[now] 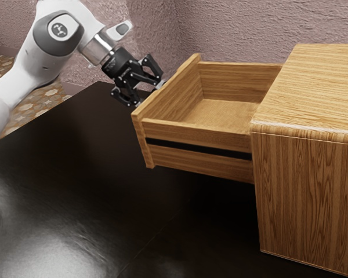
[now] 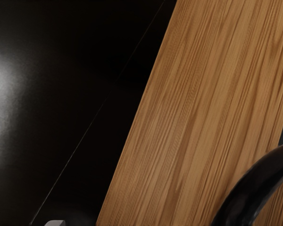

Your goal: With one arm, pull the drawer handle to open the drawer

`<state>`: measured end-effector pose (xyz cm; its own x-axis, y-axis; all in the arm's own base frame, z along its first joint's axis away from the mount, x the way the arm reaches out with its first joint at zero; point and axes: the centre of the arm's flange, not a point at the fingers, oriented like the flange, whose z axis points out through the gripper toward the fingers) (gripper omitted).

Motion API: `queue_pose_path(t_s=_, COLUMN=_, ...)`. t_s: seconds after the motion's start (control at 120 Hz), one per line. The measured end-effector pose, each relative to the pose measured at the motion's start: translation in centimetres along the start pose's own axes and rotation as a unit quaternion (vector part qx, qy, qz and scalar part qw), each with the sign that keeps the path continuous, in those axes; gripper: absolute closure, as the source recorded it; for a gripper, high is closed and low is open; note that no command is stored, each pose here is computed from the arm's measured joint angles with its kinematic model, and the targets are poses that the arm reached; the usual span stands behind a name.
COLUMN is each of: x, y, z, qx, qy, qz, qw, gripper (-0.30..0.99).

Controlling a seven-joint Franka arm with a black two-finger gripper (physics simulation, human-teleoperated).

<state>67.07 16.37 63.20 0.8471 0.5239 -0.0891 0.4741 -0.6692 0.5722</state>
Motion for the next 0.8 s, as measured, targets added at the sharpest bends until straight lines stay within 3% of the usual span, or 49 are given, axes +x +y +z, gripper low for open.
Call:
queue_pose_path(t_s=0.183, x=0.0, y=-0.4, z=-0.3, qx=0.003, qy=0.002, qz=0.005, qw=1.0, gripper=0.29)
queue_pose_path(t_s=0.367, x=-1.0, y=0.8, z=-1.4, qx=-0.003, qy=0.003, qz=0.021, qw=1.0, gripper=0.2)
queue_pose_path(t_s=0.517, x=-4.3, y=1.5, z=-9.4, qx=-0.005, qy=0.056, qz=0.036, qw=0.998, gripper=0.14)
queue_pose_path(t_s=0.583, x=-6.1, y=3.0, z=-10.7, qx=0.017, qy=0.071, qz=0.052, qw=0.996, gripper=0.1)
queue_pose_path(t_s=0.633, x=-8.8, y=6.3, z=-10.8, qx=0.05, qy=0.091, qz=0.092, qw=0.99, gripper=0.08)
queue_pose_path(t_s=0.708, x=-14.3, y=13.2, z=-8.9, qx=0.125, qy=0.122, qz=0.179, qw=0.968, gripper=0.05)
queue_pose_path(t_s=0.8, x=-18.0, y=16.3, z=-7.8, qx=0.181, qy=0.131, qz=0.232, qw=0.947, gripper=0.04)
